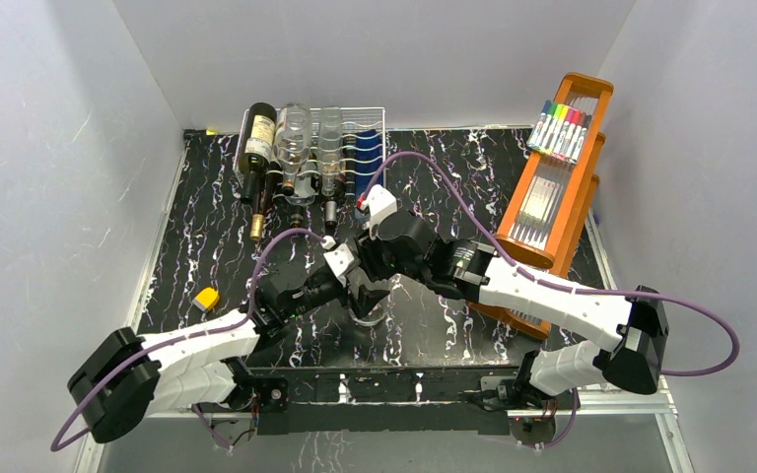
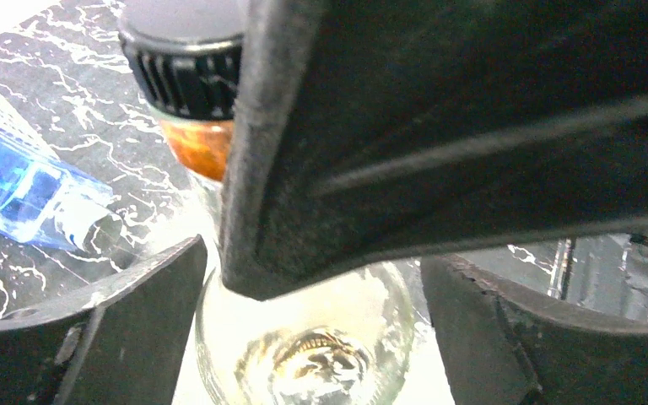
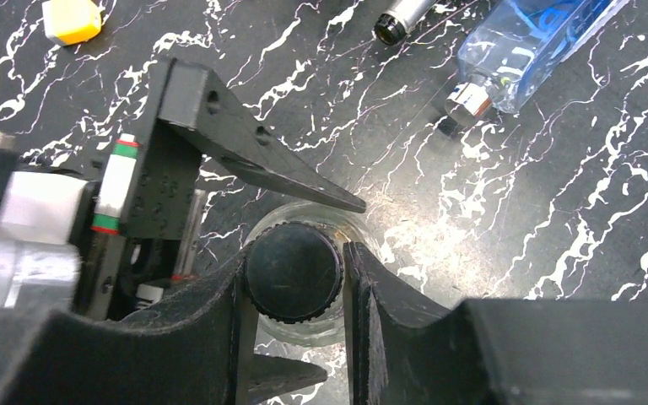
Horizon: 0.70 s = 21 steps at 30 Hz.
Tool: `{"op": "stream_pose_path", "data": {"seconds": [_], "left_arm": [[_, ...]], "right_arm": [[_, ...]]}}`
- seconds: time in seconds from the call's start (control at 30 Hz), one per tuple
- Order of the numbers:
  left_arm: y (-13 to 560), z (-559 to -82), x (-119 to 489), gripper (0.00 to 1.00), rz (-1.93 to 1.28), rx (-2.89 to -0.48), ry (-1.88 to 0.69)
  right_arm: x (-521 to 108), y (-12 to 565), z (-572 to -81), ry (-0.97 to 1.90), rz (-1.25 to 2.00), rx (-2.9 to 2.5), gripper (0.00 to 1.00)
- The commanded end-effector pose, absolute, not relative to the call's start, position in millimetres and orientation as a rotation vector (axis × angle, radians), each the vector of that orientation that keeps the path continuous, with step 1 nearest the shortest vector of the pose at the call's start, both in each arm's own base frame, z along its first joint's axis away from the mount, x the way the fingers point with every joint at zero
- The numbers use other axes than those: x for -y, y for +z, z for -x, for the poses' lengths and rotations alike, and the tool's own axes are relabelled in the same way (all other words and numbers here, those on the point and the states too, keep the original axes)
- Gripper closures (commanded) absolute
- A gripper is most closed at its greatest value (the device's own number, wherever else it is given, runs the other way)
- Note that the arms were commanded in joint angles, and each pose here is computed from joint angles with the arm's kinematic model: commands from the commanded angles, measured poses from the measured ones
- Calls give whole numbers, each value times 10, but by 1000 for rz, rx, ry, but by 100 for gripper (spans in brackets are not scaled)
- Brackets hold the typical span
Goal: Take the wine bottle off the wine rack
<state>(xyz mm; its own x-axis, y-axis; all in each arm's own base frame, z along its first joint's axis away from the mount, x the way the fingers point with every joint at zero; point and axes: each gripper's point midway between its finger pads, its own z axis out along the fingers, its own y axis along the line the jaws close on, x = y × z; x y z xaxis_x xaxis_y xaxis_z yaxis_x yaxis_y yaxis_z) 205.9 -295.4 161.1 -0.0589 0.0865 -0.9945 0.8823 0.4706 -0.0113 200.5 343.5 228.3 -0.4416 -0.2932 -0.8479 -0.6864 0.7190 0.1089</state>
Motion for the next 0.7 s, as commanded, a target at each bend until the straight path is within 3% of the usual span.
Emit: {"op": "stream_pose_path", "data": {"seconds": [0.0,0.3,0.67], "left_arm": [[1893,-1887,2951,2,-907,-1474,-880],[2405,-1980,2520,2,-691,-1530,-760],[2769,-2261,2178,2,-525,-1681,-579]], "right_arm": [[-3207,2611,-2322,423,591,-1940,100],[-2799,3116,-2672,286,336,-1790,100],[-2393,3349,-3660,216,115,-1770,100]]}}
